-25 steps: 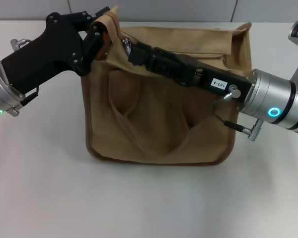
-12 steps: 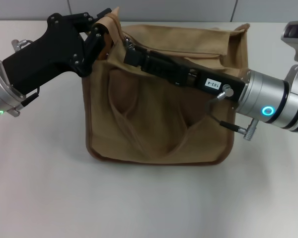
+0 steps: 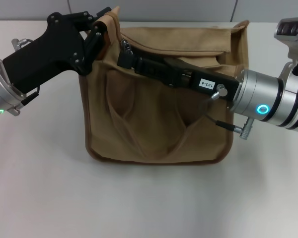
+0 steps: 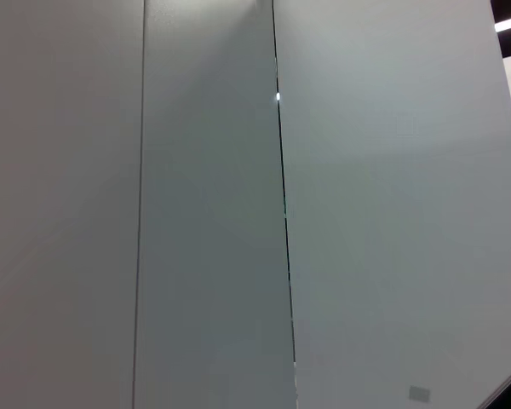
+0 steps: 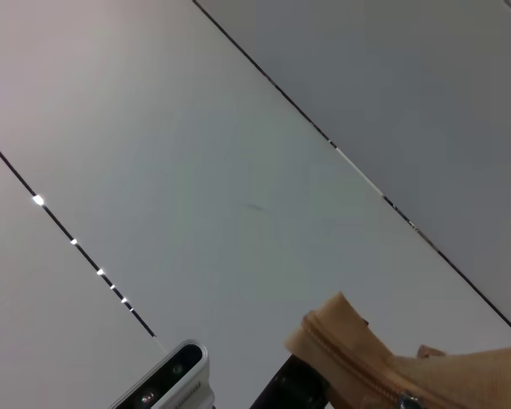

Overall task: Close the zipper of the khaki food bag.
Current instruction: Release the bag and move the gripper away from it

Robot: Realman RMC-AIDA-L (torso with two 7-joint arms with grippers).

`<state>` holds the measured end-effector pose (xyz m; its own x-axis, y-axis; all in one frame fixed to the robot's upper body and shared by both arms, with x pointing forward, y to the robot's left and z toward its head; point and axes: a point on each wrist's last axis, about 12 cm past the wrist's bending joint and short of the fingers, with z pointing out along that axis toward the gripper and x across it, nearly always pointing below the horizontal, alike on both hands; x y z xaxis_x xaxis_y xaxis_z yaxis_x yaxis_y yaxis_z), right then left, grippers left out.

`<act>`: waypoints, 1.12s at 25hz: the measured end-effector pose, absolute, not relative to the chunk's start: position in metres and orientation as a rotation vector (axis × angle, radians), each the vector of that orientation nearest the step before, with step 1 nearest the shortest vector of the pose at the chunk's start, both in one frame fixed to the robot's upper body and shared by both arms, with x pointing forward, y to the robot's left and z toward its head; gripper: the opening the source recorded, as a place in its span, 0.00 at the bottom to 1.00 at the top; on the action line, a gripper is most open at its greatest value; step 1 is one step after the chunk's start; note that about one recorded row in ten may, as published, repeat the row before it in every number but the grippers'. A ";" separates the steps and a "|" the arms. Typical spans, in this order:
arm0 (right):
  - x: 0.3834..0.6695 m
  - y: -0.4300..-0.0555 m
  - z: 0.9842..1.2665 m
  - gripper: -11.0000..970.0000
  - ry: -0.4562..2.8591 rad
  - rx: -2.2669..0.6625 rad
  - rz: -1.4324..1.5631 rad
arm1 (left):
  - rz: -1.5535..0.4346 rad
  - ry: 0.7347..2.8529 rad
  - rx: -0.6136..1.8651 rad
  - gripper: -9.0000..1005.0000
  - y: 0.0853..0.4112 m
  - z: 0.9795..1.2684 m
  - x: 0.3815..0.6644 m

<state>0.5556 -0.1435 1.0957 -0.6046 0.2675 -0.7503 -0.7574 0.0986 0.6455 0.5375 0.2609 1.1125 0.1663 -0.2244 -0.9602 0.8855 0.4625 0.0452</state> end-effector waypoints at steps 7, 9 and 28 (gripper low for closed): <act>0.557 -0.143 1.097 0.65 1.573 -0.512 1.613 | -0.899 1.129 0.732 0.03 0.261 1.113 0.538; 0.557 -0.143 1.097 0.58 1.571 -0.510 1.613 | -0.899 1.128 0.731 0.03 0.261 1.113 0.538; 0.554 -0.150 1.094 0.01 1.581 -0.514 1.605 | -0.901 1.124 0.724 0.03 0.262 1.112 0.536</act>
